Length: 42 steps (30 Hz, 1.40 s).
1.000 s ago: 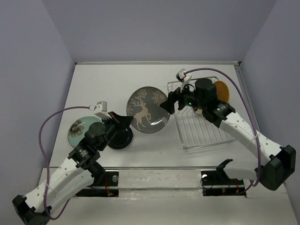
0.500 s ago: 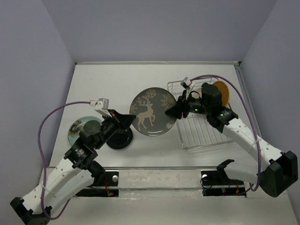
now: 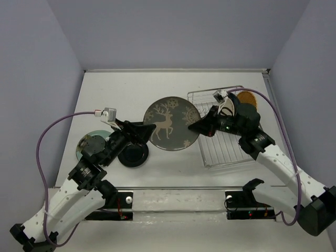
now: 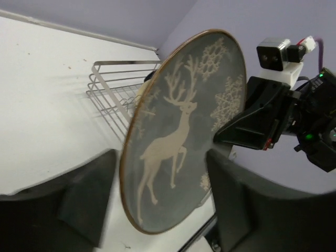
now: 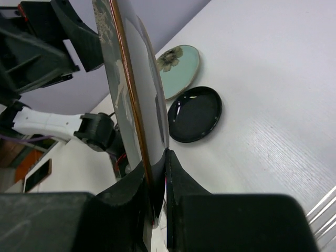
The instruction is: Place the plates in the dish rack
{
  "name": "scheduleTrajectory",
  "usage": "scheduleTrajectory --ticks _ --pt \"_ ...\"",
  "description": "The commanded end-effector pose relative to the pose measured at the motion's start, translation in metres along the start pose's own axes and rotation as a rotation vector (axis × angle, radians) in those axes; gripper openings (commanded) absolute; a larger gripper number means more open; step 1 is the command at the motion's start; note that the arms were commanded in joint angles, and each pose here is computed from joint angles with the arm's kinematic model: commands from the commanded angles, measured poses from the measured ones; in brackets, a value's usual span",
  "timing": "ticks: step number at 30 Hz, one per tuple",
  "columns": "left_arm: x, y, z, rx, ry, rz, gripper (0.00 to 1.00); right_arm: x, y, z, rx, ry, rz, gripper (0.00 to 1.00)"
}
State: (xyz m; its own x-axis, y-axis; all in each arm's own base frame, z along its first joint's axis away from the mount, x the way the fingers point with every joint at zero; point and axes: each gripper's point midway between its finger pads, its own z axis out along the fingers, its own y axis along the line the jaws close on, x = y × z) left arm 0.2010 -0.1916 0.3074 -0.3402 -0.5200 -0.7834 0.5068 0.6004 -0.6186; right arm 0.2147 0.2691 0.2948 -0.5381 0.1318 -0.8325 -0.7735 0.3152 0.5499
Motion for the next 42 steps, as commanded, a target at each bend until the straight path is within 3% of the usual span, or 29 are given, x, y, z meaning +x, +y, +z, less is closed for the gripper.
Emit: scheduleTrajectory --ticks 1,2,10,17,23,31,42 --pt "-0.051 -0.043 -0.009 0.107 -0.113 0.051 0.93 -0.069 0.010 -0.023 0.175 -0.245 -0.075 0.07" --pt "-0.058 -0.039 -0.011 0.074 -0.131 0.079 0.99 -0.076 -0.001 -0.031 0.272 -0.265 -0.068 0.07" --pt "-0.073 -0.018 -0.026 -0.053 -0.158 0.210 0.99 -0.115 -0.049 -0.093 0.751 -0.383 -0.122 0.07" --pt "-0.051 0.023 -0.043 -0.156 -0.160 0.285 0.99 -0.139 -0.088 -0.159 1.208 -0.446 -0.186 0.07" --pt "-0.045 0.034 -0.042 -0.197 -0.155 0.293 0.99 -0.149 -0.105 -0.184 1.429 -0.435 -0.241 0.07" --pt "-0.031 0.034 -0.031 -0.176 -0.081 0.310 0.99 -0.130 -0.141 -0.173 1.526 -0.302 -0.268 0.07" --pt "-0.024 0.037 -0.027 -0.188 -0.054 0.299 0.99 -0.088 -0.177 -0.155 1.506 -0.142 -0.253 0.07"
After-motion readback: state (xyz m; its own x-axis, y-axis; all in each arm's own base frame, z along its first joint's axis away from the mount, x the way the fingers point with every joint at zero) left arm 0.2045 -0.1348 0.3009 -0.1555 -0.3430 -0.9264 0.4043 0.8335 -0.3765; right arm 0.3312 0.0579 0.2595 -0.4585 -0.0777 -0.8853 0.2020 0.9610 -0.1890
